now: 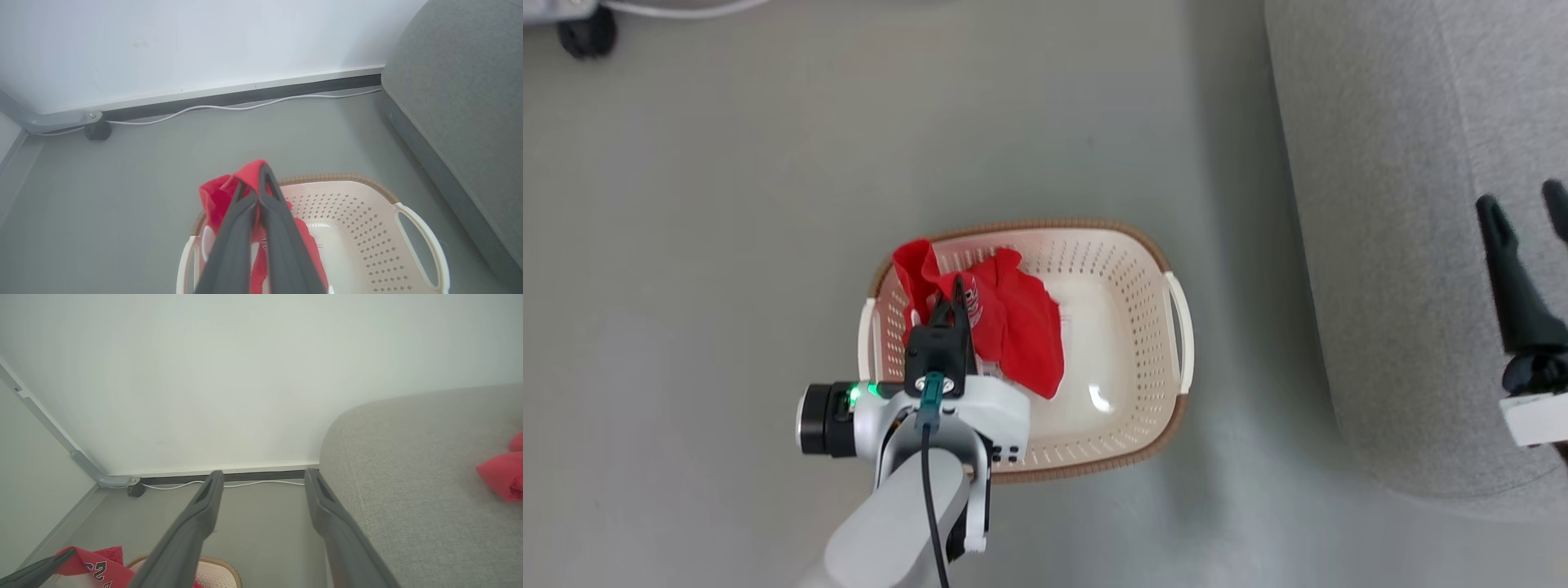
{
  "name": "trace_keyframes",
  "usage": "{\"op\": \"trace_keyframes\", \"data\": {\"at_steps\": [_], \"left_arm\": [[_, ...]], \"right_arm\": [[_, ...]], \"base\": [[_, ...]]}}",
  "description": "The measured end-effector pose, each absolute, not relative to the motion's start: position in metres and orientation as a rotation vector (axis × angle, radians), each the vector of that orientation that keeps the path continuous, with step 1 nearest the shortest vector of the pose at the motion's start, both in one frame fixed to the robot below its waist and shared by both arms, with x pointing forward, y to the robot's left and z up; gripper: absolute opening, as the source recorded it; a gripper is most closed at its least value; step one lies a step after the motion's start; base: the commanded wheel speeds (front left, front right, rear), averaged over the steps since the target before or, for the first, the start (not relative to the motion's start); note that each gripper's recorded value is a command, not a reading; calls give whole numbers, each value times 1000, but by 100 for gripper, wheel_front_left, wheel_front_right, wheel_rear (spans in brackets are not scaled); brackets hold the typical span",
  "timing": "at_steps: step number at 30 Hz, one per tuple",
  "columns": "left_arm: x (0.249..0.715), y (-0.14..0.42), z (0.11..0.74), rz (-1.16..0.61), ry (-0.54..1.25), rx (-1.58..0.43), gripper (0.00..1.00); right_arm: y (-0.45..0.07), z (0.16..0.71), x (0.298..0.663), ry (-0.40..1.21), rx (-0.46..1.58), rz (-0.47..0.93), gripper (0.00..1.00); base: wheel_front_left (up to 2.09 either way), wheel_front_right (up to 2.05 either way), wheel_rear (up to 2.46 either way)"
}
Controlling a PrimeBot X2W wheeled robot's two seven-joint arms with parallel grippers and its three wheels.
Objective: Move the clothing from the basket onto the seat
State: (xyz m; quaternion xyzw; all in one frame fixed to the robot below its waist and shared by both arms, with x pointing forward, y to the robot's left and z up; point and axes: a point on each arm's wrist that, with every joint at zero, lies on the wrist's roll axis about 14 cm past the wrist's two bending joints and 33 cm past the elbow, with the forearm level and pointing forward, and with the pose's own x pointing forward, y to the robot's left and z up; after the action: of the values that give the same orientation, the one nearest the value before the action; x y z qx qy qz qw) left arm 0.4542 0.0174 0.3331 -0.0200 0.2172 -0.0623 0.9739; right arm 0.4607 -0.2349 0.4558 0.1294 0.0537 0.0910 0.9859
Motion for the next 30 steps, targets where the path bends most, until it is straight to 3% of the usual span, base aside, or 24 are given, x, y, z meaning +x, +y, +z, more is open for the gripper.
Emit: {"op": "trace_keyframes", "data": {"at_steps": [30], "left_arm": [[394, 57, 503, -303, -25, -77, 0]], "right_arm": [[-186, 490, 362, 32, 264, 202, 100]], "base": [[0, 0, 0]]}}
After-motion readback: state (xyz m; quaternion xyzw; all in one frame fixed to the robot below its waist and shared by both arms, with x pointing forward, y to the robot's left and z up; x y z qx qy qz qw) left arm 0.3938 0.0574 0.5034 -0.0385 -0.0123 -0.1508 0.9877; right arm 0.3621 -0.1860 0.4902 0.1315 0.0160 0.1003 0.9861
